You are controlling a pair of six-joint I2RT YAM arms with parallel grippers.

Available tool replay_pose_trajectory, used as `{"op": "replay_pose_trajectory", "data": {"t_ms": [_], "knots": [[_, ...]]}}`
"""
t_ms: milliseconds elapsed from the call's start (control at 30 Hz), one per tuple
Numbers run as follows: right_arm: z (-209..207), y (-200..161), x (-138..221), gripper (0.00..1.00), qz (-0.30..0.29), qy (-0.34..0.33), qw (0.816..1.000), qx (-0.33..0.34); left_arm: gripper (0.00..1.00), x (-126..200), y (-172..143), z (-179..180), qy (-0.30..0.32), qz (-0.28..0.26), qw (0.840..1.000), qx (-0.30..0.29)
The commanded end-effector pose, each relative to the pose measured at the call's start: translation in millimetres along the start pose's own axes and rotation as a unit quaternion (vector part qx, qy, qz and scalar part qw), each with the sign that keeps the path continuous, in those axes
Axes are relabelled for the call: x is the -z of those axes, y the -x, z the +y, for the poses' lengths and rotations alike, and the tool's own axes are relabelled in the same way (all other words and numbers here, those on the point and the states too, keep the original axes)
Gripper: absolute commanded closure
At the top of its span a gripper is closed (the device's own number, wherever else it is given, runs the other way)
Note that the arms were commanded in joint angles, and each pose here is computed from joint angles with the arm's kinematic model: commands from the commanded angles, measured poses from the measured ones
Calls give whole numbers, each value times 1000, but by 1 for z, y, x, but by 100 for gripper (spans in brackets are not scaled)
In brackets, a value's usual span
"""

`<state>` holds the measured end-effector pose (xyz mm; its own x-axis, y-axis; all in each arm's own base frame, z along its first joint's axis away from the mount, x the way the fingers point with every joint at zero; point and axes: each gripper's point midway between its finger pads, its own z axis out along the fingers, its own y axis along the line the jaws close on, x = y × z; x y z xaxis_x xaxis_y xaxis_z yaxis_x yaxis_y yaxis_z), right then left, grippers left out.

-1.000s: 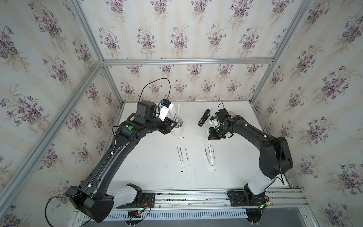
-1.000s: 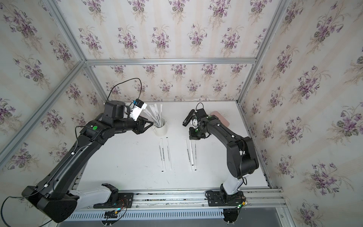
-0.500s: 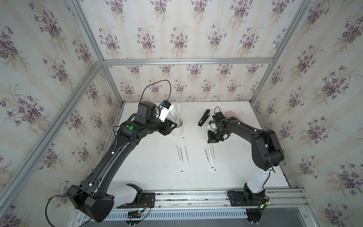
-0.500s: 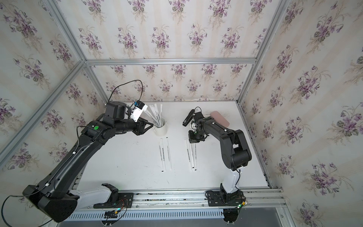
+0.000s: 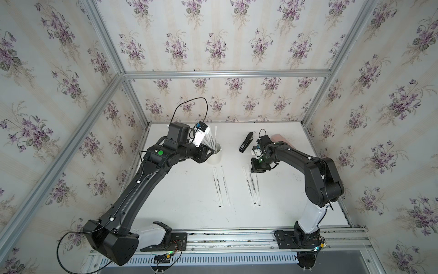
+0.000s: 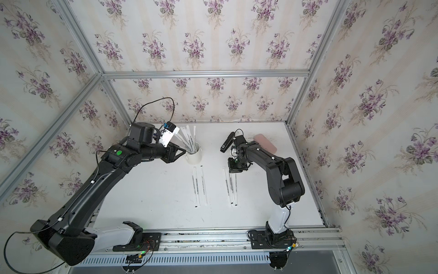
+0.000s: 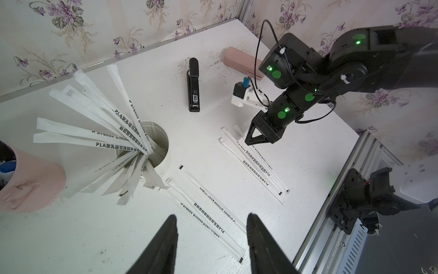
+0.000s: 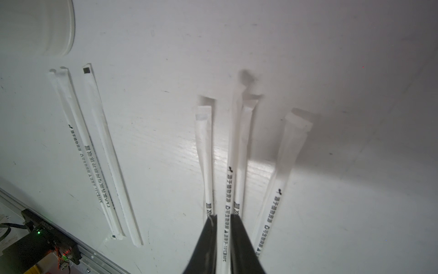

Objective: Take the straws out of the storage container
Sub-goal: Place the straw at the center of the board.

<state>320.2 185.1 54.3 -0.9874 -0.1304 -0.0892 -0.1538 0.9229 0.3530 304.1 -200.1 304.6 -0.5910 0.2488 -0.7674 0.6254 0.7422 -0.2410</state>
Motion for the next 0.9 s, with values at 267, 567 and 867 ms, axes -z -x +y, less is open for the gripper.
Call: {"op": "replay_pose_trajectory", "data": {"t_ms": [267,567,867], "knots": [[20,23,39,82,-87,24,996,20,52,-5,8,3,4,1,1000,5],[49,48,93,83,-245,72,965,65,53,4,28,5,49,-14,999,1],[52,51,114,84,-303,71,946,87,53,-51,48,20,88,33,996,-2]]}}
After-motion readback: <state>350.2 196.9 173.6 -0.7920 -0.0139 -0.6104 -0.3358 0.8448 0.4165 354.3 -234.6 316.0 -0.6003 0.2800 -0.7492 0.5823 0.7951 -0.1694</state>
